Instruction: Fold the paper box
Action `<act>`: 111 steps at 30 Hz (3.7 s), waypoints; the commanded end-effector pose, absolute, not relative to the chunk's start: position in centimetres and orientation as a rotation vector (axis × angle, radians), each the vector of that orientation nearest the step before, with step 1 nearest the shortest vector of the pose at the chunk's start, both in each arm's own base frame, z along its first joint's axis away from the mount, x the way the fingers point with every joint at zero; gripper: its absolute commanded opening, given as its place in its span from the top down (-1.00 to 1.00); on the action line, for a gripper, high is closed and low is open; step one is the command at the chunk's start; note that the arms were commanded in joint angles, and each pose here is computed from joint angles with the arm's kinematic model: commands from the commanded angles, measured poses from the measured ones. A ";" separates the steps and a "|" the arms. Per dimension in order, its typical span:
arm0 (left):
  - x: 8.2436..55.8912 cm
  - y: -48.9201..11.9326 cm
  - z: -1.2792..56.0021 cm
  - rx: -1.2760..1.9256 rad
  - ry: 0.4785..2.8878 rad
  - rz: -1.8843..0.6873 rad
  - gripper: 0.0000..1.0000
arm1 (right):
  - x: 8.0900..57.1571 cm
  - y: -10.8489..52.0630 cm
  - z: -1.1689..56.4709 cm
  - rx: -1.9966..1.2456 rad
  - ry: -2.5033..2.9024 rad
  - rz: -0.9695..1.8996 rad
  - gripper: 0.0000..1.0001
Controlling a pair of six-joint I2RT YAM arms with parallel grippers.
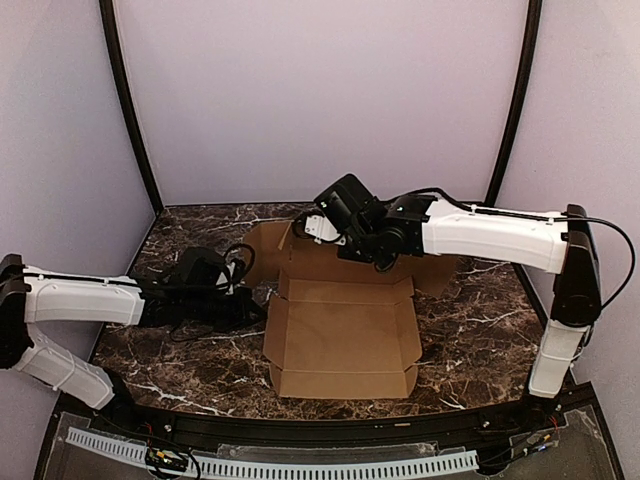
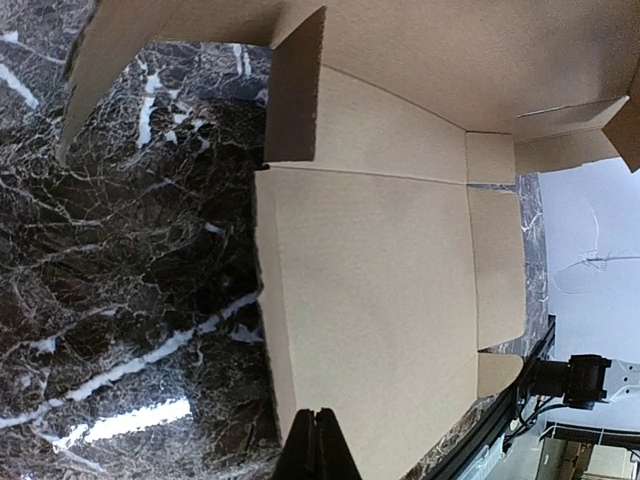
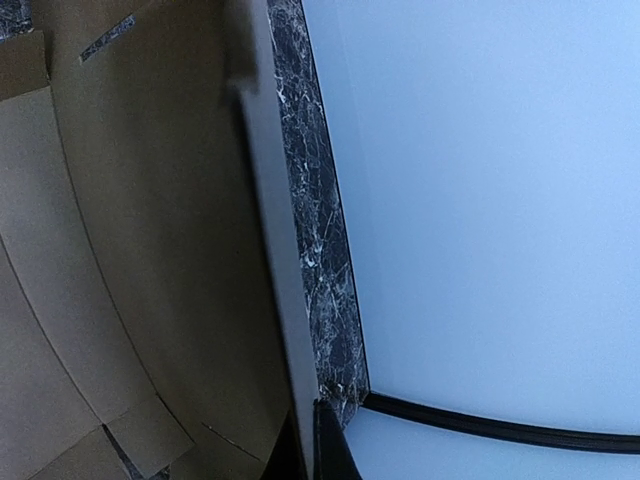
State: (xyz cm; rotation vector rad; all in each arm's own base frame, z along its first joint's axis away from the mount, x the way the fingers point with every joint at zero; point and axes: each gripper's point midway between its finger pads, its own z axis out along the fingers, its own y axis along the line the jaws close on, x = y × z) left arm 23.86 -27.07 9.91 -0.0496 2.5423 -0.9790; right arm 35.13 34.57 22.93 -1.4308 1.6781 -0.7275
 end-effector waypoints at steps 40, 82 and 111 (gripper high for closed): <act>22.9 -32.6 9.4 0.084 2.545 -1.152 0.99 | 33.4 34.2 22.9 -1.351 1.784 -0.603 1.00; 24.2 -30.3 4.0 -0.004 2.595 -0.913 0.99 | 32.1 33.4 21.6 -1.317 1.865 -0.545 1.00; 30.6 -29.9 7.4 -0.166 2.409 -0.687 0.99 | 31.3 34.2 21.2 -1.256 1.915 -0.475 1.00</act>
